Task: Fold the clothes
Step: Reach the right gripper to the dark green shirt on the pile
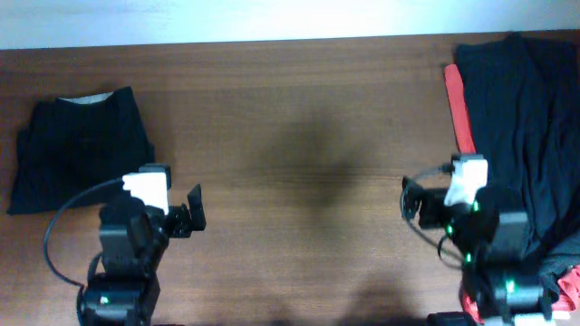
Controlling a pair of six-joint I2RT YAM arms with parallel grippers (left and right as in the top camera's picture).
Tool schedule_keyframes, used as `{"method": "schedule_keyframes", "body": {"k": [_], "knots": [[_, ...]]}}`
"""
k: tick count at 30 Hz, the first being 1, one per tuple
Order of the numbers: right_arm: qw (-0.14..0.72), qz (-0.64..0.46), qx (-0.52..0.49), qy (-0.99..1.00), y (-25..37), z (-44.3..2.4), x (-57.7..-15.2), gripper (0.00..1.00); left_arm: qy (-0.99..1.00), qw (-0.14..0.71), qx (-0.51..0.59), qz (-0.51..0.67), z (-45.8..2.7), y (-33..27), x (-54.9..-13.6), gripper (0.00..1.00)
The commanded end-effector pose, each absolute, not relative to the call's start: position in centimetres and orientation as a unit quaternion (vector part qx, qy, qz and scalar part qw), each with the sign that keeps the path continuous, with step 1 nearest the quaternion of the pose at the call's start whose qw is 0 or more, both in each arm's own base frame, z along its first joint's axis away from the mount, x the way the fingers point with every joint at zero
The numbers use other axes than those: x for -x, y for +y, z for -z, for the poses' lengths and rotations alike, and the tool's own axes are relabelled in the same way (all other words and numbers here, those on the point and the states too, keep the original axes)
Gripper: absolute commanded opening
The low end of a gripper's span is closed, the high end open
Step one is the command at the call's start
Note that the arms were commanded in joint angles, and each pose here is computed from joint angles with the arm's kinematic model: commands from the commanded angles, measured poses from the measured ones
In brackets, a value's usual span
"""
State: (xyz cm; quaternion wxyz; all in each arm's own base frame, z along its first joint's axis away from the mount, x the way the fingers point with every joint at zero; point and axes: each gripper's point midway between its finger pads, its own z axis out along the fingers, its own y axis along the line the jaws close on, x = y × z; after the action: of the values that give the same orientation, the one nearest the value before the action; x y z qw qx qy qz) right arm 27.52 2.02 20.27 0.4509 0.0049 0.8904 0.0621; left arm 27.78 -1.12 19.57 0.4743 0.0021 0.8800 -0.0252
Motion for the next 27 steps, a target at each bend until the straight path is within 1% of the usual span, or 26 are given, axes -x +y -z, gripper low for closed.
{"method": "schedule_keyframes", "body": {"k": [1, 3, 6, 8, 11, 13, 16, 19, 23, 25, 27], "knots": [[0.38, -0.046, 0.021, 0.924, 2.0, -20.0, -29.2, 0.99, 0.884, 0.466, -0.009, 0.025, -20.8, -1.2, -28.3, 0.99], [0.325, -0.038, 0.026, 0.945, 1.9, -18.5, -30.1, 0.99, 0.886, 0.462, -0.009, 0.025, -20.7, -1.2, -28.3, 0.99], [0.275, -0.031, 0.023, 0.961, 1.6, -16.1, -31.4, 0.99, 0.887, 0.46, -0.009, 0.025, -20.6, -1.2, -28.3, 0.99], [0.246, -0.003, 0.011, 0.969, 0.5, -14.4, -31.6, 0.99, 0.887, 0.46, -0.009, 0.025, -20.6, -1.2, -28.3, 0.99], [0.2, 0.052, -0.085, 0.975, -3.2, -11.7, -31.5, 0.99, 0.888, 0.46, -0.009, 0.025, -20.6, -1.2, -28.3, 0.99], [0.158, 0.072, -0.133, 0.976, -6.0, -9.6, -30.7, 0.99, 0.888, 0.46, -0.009, 0.025, -20.6, -1.2, -28.3, 0.99], [0.13, 0.078, -0.166, 0.974, -8.0, -8.0, -30.2, 0.99, 0.888, 0.46, -0.009, 0.025, -20.6, -1.2, -28.3, 0.99], [0.111, 0.089, -0.208, 0.968, -11.0, -6.5, -29.7, 0.92, 0.888, 0.46, -0.009, 0.025, -20.6, -1.2, -28.3, 0.99], [0.086, 0.091, -0.236, 0.964, -12.7, -5.1, -28.8, 0.92, 0.888, 0.46, -0.009, 0.025, -20.6, -1.2, -28.3, 0.99], [0.072, 0.093, -0.25, 0.961, -13.6, -4.2, -28.3, 0.9, 0.888, 0.46, -0.009, 0.025, -20.6, -1.2, -28.3, 0.99], [0.061, 0.093, -0.258, 0.96, -14.1, -3.7, -27.9, 0.9, 0.888, 0.46, -0.009, 0.025, -20.6, -1.2, -28.3, 0.99]]}}
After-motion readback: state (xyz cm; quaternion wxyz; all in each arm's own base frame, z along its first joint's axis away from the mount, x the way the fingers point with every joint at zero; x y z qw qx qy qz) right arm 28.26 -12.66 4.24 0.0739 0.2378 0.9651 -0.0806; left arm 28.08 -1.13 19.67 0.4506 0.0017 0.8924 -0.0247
